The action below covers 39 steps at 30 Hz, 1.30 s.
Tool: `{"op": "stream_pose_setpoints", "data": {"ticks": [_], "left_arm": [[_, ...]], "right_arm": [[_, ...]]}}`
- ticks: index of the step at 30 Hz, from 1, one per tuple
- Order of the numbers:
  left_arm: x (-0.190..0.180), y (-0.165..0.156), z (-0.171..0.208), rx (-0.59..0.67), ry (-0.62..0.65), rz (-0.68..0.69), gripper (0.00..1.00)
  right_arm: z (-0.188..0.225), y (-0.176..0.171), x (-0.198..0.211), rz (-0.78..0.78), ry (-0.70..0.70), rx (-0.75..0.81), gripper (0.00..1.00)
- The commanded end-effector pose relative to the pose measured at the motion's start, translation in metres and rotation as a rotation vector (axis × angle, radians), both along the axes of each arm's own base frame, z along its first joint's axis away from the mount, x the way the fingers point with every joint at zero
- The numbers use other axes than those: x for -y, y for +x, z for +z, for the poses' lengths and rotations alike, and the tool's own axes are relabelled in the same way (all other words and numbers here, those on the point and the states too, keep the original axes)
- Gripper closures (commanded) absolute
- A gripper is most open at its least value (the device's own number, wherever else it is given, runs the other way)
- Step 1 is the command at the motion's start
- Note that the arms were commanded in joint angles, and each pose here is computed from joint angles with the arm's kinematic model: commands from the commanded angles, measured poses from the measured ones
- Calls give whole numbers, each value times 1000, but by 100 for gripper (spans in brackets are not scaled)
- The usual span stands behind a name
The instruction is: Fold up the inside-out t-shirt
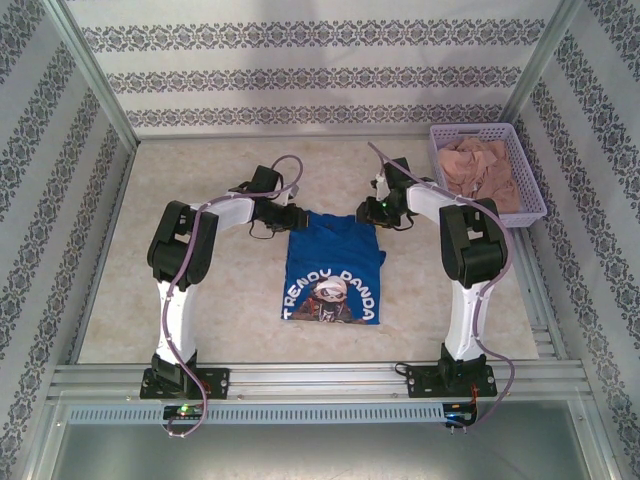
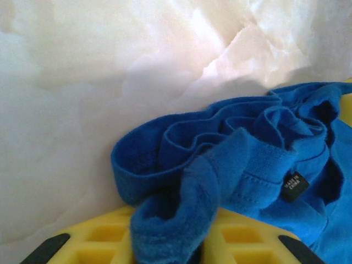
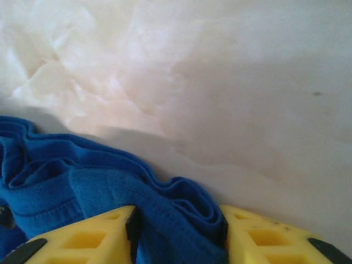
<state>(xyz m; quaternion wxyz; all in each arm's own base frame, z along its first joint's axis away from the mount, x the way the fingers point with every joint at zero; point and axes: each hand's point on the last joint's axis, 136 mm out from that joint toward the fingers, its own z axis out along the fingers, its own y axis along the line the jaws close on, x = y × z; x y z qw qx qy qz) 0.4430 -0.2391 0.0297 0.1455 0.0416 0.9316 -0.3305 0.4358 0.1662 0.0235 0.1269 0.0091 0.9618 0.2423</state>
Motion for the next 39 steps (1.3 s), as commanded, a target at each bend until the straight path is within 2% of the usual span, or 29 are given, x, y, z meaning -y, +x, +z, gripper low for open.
{"op": "stream_pose_setpoints", "data": {"ticks": [1, 6, 10, 18, 21, 25, 28, 30, 33, 36, 39], "left_arm": [[10, -15, -15, -51, -22, -30, 80], [3, -8, -11, -39, -11, 2, 100], [-7, 9, 6, 12, -30, 51, 100], [-37, 57, 71, 175, -91, 157, 100], [-47, 80, 113, 259, -109, 179, 100], [-51, 108, 191, 408, -114, 168, 100], [-52, 111, 239, 491, -114, 147, 100], [-51, 107, 258, 523, -120, 138, 100], [-50, 92, 264, 536, -133, 117, 100], [-47, 72, 249, 518, -165, 104, 100], [-37, 41, 222, 470, -203, 75, 100]], "right_arm": [[-13, -16, -24, 46, 93, -71, 64], [-2, -5, -26, 43, 146, -23, 84], [29, 13, -26, 32, 229, 84, 100], [119, 59, -33, -3, 401, 339, 100], [162, 82, -35, -4, 432, 445, 100], [244, 111, -37, 25, 476, 623, 100], [297, 115, -39, 63, 487, 722, 100], [318, 110, -40, 87, 485, 759, 100], [323, 95, -42, 128, 482, 779, 100], [301, 71, -42, 155, 456, 759, 100], [262, 34, -39, 164, 432, 714, 100]]}}
